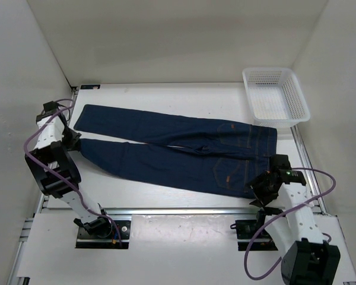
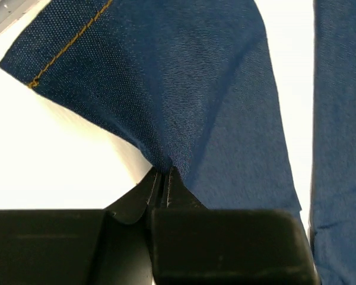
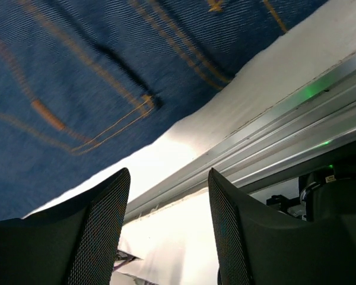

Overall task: Fold and stack the trousers
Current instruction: Fold the trousers

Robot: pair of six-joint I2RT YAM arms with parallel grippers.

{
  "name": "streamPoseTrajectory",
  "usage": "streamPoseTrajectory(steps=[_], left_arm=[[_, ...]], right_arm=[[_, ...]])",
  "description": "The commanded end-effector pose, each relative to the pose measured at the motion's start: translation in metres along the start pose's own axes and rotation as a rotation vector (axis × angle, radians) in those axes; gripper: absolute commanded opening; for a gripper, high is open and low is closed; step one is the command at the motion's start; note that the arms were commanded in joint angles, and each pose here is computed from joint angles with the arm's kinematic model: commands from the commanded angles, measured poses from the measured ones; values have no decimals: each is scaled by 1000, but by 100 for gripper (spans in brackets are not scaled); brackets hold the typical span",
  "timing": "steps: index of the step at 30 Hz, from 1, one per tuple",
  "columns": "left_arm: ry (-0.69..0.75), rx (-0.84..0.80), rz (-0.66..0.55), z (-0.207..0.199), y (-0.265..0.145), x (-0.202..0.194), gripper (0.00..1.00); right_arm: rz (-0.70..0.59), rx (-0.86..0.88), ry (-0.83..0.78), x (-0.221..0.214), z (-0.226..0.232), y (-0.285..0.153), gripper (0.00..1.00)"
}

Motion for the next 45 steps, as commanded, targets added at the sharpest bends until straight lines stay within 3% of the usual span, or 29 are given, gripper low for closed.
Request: streamPoseTrajectory(steps=[1, 7, 14, 17, 20, 21, 22, 28, 31, 38, 45], left_arm=[[1, -22, -69, -4, -25, 11, 10], [-2, -35, -92, -7, -39, 18, 10], [-4, -45, -109, -9, -48, 24, 10], [-4, -44, -108, -9, -50, 25, 10], [-6, -50, -118, -9, -57, 26, 10], [-6, -51, -120, -9, -59, 27, 10], [-6, -51, -120, -9, -59, 27, 10], [-15, -64, -185, -7, -90, 34, 10], [-26, -67, -198, -2, -102, 35, 10], [-75, -91, -246, 17, -131, 35, 10], [-85, -71, -285, 42, -145, 23, 10]], right_arm=[[-15, -9, 41, 8, 6, 9, 61], [-11, -77, 70, 15, 6, 26, 61], [-80, -80, 133, 27, 8, 40, 53], [-118, -84, 148, 30, 9, 44, 43], [-165, -80, 137, 37, 13, 41, 16], [-169, -94, 137, 37, 13, 37, 1], [-174, -85, 120, 38, 15, 32, 0], [-385, 9, 0, 47, 20, -38, 0], [-407, 95, -31, 37, 20, -65, 0], [-456, 108, -15, 21, 5, -113, 0], [-609, 158, -3, 13, -9, -174, 0]])
Point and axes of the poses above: each gripper's point midway between its finger pads, its own y axis out along the fingers, its own z axis along the line the jaws close on, x = y × z, the point moved 6 cm from there along -y, back along the fingers, and after that the axes turned 3 degrees about y, right-handed, at the moved point
